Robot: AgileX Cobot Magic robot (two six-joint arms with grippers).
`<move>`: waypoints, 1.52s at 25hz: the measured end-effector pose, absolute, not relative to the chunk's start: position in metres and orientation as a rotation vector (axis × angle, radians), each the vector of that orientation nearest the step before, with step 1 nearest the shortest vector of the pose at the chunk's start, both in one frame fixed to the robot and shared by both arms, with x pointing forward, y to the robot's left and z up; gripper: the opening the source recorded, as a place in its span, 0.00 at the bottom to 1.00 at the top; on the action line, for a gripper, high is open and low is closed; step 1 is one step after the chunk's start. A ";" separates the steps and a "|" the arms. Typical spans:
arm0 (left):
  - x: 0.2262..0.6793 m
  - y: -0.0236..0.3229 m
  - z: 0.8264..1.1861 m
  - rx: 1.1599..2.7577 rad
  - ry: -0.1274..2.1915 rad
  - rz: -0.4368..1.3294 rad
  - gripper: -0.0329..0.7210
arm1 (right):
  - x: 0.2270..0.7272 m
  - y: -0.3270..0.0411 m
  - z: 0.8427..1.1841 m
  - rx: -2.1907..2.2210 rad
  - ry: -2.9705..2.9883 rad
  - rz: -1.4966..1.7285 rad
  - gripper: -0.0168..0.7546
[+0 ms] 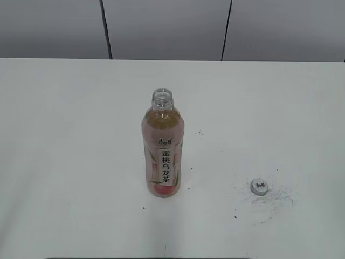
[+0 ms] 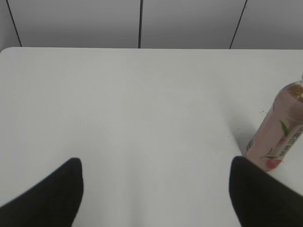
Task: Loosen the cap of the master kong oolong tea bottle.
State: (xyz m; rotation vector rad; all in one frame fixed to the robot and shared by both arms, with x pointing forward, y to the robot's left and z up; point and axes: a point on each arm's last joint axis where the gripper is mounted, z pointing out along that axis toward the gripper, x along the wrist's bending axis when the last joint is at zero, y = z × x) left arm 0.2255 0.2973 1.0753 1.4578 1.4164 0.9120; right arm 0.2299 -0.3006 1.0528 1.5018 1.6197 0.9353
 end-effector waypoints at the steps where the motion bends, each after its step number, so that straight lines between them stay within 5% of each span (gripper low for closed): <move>1: 0.225 0.297 1.075 1.458 1.416 0.912 0.79 | 0.230 -0.301 1.053 1.502 1.620 0.935 0.74; 38: 0.225 0.304 1.074 1.484 1.451 0.998 0.79 | 0.230 -0.301 1.053 1.502 1.620 0.936 0.74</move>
